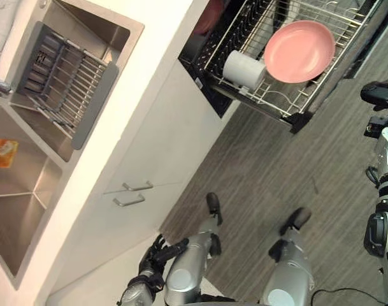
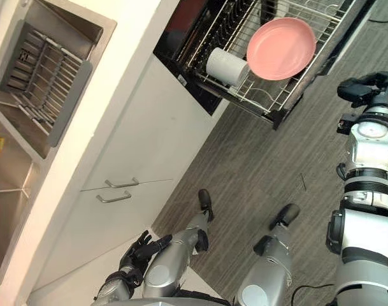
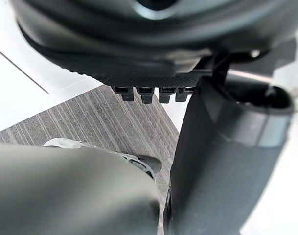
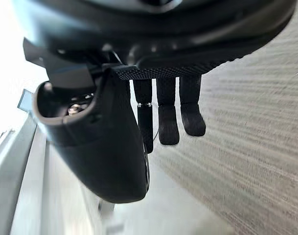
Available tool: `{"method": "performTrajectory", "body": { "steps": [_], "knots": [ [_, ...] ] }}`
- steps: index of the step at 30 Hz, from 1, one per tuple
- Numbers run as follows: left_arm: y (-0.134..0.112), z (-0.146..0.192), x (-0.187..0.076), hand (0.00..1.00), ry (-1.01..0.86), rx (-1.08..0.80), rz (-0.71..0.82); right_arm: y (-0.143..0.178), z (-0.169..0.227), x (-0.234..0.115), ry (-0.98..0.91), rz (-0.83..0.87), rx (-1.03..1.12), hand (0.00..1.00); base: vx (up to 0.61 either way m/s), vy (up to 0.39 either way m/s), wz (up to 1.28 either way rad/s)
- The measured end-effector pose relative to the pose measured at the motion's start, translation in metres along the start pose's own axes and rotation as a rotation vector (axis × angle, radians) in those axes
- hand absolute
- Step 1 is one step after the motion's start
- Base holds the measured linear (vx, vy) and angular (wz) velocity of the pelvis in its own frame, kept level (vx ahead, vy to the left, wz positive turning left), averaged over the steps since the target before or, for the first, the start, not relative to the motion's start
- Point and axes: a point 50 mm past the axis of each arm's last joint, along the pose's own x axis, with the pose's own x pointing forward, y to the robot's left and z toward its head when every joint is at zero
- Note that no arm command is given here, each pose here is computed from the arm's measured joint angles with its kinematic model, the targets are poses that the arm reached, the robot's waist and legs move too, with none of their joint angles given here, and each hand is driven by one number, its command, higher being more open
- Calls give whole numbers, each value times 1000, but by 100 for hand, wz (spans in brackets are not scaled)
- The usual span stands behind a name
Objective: Walk over to the sink, pick up the cup, carry it to the dishwasher, place the cup inside the dishwasher, then close the dishwasher door
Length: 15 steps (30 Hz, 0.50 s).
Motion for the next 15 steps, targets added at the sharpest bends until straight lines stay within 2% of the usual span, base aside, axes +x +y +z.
{"method": "performTrajectory", "body": {
  "steps": [4, 11, 15],
  "knots": [
    [-6, 1, 1, 100, -8, -40, -20, -3, 1, 1, -14, -22, -97, 0, 16, 40, 46],
    [-23, -9, 0, 100, 6, -71, -85, -35, 1, 11, 40, -134, -184, 0, 9, 35, 63],
    [-17, -25, -9, 100, 48, -80, -95, -41, 7, 15, 47, -157, -220, 0, 41, -51, 80]
  ]
}}
